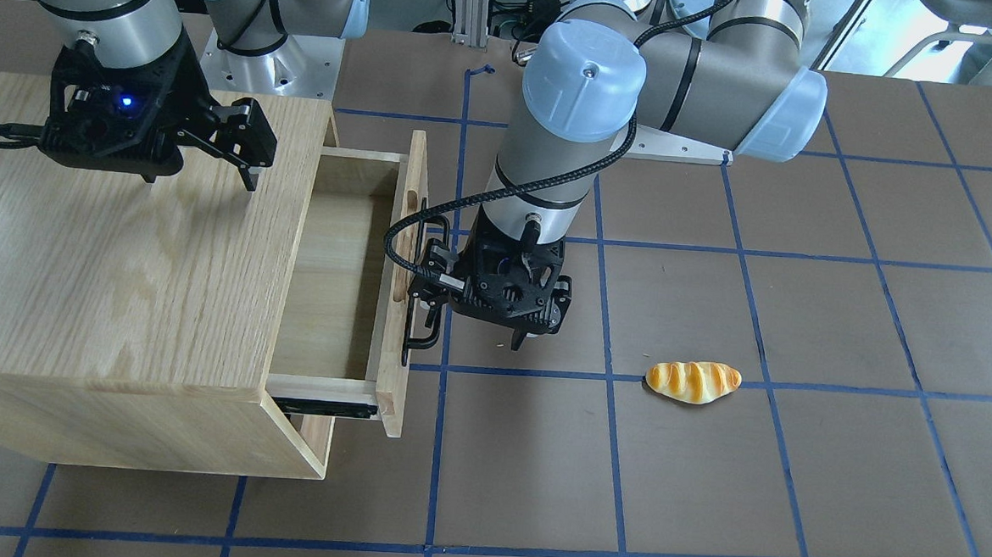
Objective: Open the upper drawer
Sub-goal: 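Pull the handle with the left gripper, sliding the drawer out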
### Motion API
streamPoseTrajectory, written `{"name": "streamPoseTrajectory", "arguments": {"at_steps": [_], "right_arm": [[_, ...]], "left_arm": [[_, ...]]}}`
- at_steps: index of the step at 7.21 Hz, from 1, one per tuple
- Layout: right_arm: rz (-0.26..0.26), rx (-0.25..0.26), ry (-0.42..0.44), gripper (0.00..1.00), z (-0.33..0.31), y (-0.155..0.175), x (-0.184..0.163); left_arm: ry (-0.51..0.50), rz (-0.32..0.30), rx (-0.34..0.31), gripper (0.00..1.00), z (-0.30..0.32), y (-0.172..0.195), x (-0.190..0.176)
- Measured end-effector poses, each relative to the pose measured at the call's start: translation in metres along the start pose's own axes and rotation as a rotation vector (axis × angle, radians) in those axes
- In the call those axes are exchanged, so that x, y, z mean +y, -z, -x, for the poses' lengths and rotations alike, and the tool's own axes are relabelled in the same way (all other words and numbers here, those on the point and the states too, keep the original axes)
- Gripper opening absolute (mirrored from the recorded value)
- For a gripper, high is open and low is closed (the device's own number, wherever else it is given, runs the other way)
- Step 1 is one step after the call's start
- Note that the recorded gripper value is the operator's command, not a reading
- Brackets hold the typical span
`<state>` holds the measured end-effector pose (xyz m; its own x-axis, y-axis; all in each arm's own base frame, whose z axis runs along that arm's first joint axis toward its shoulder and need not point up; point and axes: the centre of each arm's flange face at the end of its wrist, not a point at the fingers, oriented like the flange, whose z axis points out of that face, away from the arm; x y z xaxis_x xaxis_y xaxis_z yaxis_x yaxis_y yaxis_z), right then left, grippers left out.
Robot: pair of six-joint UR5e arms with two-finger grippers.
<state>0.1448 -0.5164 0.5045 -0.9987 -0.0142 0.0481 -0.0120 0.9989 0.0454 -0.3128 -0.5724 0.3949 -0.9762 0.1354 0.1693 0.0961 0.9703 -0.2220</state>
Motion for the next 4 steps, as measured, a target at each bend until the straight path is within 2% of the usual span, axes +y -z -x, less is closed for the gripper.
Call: {"name": "streamPoseTrajectory", "arguments": {"at_steps": [4], "right_arm": [[-0.001,0.000,0.001,1.00,0.0000,0.0005,-0.0001]], "left_arm": [[0.001,0.017,-0.006,1.00,0.0063,0.0010,-0.0004]]}}
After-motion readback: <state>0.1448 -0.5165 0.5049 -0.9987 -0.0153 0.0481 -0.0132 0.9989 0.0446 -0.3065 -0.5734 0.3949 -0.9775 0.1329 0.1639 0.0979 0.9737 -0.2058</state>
